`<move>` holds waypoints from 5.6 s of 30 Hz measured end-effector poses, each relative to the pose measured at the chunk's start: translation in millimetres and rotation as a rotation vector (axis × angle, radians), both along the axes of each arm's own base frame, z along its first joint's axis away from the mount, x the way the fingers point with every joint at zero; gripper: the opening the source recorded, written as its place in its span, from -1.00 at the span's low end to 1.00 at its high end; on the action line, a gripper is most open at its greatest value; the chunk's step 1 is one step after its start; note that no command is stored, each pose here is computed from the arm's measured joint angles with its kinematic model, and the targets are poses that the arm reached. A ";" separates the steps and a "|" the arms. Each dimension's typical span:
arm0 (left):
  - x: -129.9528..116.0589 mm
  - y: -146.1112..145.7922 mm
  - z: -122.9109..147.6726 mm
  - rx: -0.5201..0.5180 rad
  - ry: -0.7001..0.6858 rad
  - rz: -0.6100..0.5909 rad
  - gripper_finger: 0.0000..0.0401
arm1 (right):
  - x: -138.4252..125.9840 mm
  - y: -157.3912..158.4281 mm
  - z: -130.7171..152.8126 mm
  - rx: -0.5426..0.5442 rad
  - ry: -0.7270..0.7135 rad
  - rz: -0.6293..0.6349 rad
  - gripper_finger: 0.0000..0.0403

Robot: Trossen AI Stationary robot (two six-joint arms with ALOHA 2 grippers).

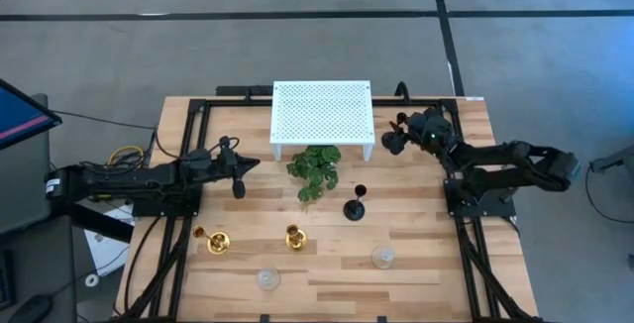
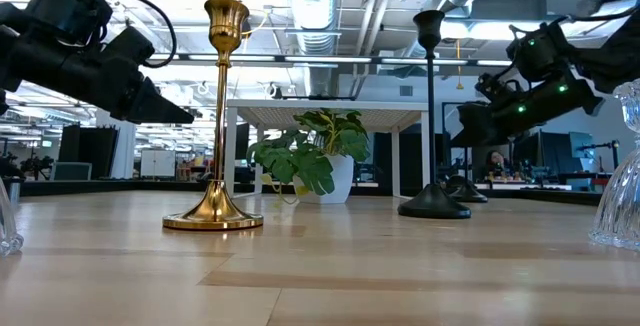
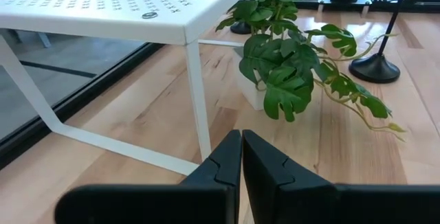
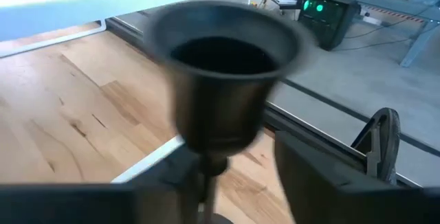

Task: Pick & Place candle stick holders
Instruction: Put the top black candle holder on the shelf

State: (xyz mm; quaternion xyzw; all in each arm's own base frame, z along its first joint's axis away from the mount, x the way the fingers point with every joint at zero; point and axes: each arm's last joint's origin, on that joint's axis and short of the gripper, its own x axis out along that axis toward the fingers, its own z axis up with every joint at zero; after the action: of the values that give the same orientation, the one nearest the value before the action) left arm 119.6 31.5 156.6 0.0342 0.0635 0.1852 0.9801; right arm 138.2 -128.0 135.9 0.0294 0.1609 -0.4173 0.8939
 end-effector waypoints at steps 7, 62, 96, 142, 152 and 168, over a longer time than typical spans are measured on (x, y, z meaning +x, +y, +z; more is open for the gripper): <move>0.0 0.0 -0.1 0.000 0.000 0.000 -0.93 | -2.4 3.2 2.3 0.012 0.014 0.004 -0.95; 0.3 0.0 18.2 0.042 -0.184 -0.001 -0.93 | 118.4 -16.6 215.5 -0.172 0.103 0.343 -1.00; 0.2 0.0 19.5 0.045 -0.198 -0.001 -0.93 | 116.9 -112.3 181.3 0.074 -0.070 0.380 -1.00; 0.1 0.0 20.3 0.047 -0.206 -0.001 -0.93 | 136.4 -116.2 159.5 0.066 -0.019 0.393 -1.00; 0.1 0.0 20.3 0.047 -0.205 0.000 -0.93 | 136.7 -115.9 159.0 0.078 -0.023 0.394 -0.95; 0.1 0.0 20.3 0.047 -0.205 0.000 -0.93 | 137.7 -113.8 153.9 0.110 0.000 0.398 -0.61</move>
State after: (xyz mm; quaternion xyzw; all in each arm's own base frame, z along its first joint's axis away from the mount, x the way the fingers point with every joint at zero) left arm 119.8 31.5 176.9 0.0380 -0.0417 0.1890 0.9804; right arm 275.9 -241.8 289.7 0.0460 0.1863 -0.2228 0.9558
